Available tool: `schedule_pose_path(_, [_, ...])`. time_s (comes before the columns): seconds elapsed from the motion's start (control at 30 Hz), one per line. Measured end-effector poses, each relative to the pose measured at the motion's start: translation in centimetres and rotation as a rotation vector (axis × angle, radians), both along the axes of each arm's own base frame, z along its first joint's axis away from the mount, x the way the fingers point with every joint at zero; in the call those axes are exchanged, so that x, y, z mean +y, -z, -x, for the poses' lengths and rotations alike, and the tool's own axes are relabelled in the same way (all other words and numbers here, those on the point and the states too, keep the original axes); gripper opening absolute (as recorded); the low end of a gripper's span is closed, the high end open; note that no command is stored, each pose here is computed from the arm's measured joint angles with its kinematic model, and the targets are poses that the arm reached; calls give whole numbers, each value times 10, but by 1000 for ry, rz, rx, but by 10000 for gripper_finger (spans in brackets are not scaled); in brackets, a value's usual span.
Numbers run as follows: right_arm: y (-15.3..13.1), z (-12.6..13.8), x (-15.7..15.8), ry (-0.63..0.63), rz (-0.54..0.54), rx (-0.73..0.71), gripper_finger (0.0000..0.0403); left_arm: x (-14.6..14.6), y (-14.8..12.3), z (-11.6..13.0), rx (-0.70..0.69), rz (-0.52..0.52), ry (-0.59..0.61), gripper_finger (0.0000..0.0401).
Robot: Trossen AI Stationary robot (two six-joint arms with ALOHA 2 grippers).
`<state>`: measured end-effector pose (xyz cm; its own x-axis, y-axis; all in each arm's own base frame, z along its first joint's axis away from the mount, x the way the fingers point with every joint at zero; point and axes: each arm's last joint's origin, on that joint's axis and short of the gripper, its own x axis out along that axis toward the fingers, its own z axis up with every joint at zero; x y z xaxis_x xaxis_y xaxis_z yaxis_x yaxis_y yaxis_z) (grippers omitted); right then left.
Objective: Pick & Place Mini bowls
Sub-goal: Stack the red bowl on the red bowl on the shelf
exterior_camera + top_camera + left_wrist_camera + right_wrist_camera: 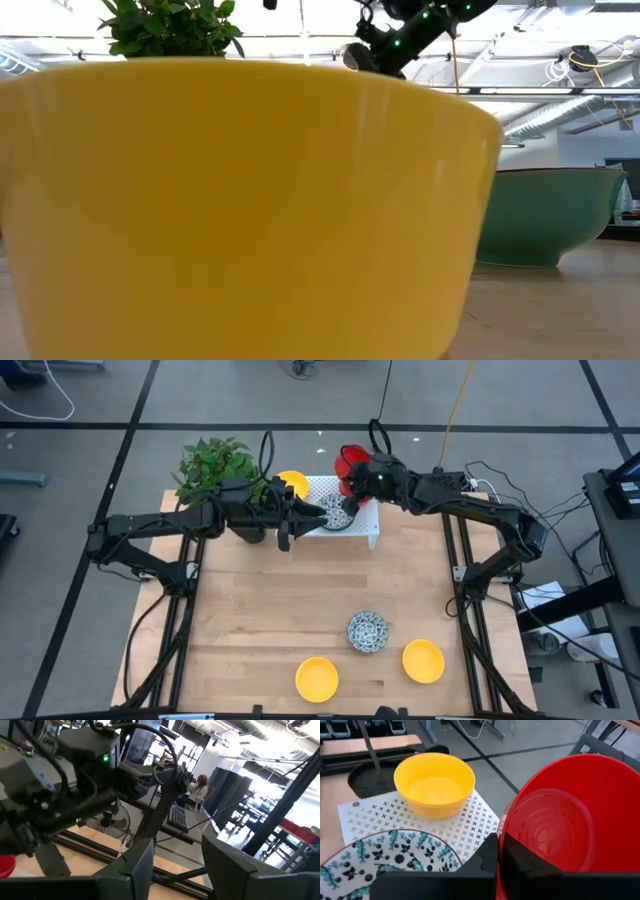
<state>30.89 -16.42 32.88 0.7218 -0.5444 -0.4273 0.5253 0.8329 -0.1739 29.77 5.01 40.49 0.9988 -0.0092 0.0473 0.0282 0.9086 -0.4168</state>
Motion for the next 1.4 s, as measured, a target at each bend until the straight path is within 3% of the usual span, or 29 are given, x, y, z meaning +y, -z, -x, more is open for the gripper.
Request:
schedule_pose_path(0.2, [16, -7, -1, -6, -33, 59, 0, 1, 0, 0, 4, 8, -4, 170])
schedule_pose_path(0.57, [7, -3, 0, 25, -2, 31, 0, -1, 1, 0, 11, 13, 70, 170])
schedule_pose_path(0.9, [22, 5, 2, 70, -57, 204, 0, -1, 5, 0, 53, 22, 73, 170])
schedule_pose_path(1.4, [23, 5, 2, 63, -65, 210, 8, -1, 5, 0, 58, 42, 74, 170])
